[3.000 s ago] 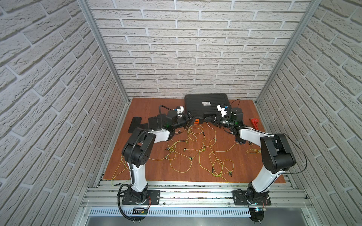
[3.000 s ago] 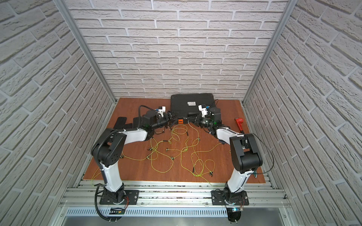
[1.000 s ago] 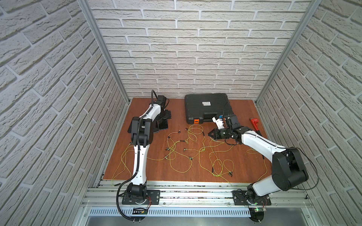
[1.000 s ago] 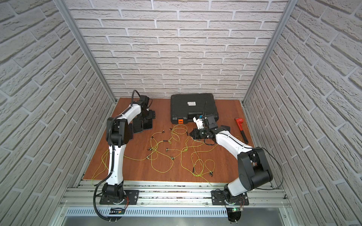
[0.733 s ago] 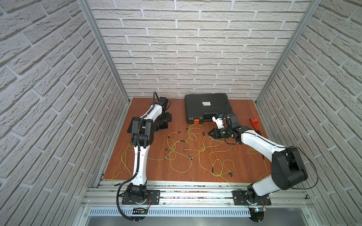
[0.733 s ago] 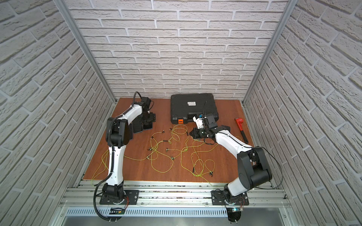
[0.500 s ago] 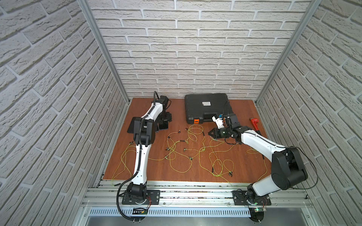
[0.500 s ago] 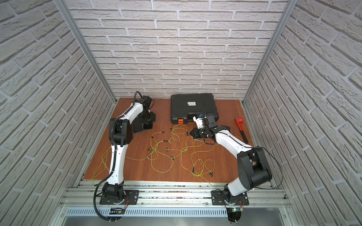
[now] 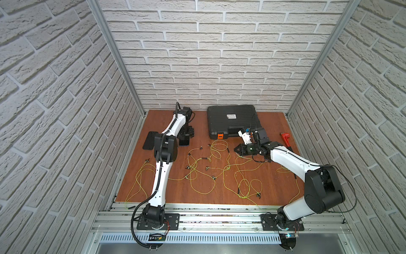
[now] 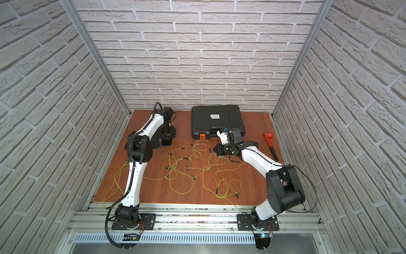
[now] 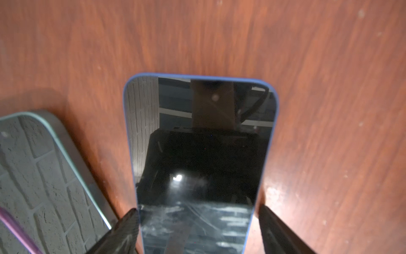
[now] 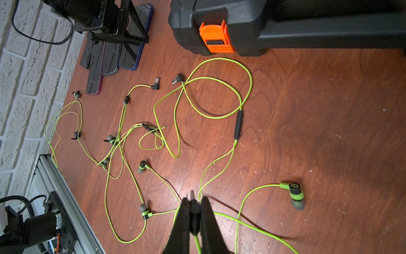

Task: Plug wired earphones into phones
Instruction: Pick up the phone at the center of the board.

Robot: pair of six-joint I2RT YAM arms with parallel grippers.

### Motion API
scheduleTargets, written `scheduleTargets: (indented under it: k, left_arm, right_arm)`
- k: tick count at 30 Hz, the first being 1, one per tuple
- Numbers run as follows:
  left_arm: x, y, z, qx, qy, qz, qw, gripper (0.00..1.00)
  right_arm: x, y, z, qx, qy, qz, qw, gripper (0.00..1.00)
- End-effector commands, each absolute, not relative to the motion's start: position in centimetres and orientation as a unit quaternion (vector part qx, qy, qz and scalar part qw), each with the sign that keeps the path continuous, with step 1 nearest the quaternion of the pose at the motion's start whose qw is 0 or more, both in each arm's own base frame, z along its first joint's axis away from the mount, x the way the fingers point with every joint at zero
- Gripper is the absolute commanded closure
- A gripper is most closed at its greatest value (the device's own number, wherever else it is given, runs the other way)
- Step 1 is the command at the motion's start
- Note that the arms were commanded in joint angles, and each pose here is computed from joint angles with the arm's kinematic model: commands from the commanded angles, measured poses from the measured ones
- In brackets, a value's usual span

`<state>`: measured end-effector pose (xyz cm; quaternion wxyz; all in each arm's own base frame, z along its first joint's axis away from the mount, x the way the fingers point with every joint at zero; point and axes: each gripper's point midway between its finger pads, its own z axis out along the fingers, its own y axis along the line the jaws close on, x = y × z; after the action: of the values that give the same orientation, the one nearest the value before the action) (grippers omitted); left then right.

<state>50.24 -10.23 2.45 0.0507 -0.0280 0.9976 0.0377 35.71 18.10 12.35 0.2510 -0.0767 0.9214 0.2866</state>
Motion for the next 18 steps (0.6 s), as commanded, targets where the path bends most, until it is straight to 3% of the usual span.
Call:
scheduleTargets:
  k: [1,11,18]
  left_arm:
    - [43.4,-9.2,-3.8,-0.011,0.993,0.069,-0.1,0.15]
    - [42.9,-9.1,-3.9,-0.018,0.994,0.056,-0.095,0.32]
    - [44.9,-10.9,1.3,-0.029,0.999,0.025,-0.013,0.35]
  right_arm:
    - [35.9,18.3,13.1,-0.09,0.914,0.289,0.269,0.94]
    - [36.0,18.4,13.2,-0.09,0.914,0.29,0.268,0.94]
    - [35.5,18.9,13.7,-0.115,0.907,0.301,0.269,0.94]
